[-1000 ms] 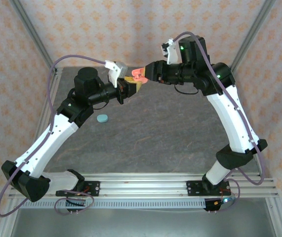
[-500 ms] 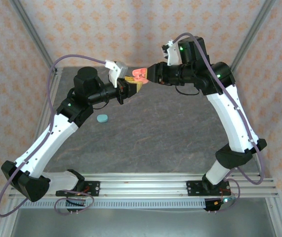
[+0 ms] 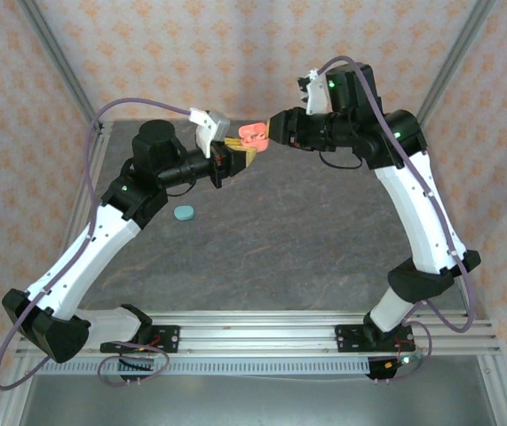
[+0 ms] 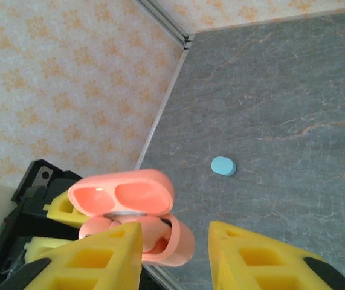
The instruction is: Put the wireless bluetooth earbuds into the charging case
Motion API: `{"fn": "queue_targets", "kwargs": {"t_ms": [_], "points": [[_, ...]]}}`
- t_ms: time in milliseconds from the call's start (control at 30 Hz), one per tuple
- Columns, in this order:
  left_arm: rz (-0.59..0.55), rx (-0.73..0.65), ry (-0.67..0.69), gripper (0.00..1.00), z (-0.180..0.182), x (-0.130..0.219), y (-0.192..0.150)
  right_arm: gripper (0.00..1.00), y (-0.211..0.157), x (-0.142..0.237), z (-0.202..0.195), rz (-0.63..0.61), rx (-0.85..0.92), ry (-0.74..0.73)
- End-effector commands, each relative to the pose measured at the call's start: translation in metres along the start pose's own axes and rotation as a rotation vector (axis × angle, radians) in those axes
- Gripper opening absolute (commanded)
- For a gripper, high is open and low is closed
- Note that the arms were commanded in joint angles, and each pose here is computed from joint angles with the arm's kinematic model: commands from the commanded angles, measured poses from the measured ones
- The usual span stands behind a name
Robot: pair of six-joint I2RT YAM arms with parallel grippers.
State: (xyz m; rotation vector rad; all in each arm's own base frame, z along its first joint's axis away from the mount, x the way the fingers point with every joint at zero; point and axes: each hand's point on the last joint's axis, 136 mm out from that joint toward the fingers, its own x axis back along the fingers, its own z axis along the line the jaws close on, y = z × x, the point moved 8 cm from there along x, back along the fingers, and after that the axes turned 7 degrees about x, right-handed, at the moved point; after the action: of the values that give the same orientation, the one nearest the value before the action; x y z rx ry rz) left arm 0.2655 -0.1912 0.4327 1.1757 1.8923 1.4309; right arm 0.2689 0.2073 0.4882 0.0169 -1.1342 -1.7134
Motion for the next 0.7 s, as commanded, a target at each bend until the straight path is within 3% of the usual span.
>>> {"fn": "queue_targets", "kwargs": {"t_ms": [0, 333, 667], "points": [[-0.072, -0.074, -0.07, 0.0, -0.022, 0.014, 0.024, 0.4, 0.016, 0.017, 0.007, -0.09, -0.035, 0.069], [-0.048, -0.083, -0.145, 0.0, -0.03, 0.011, 0.034, 0.45, 0.03, 0.009, 0.004, -0.095, -0.192, 0.309], [-0.056, -0.073, -0.141, 0.0, -0.024, 0.002, 0.034, 0.35, 0.033, 0.007, 0.02, -0.001, -0.198, 0.508]]}}
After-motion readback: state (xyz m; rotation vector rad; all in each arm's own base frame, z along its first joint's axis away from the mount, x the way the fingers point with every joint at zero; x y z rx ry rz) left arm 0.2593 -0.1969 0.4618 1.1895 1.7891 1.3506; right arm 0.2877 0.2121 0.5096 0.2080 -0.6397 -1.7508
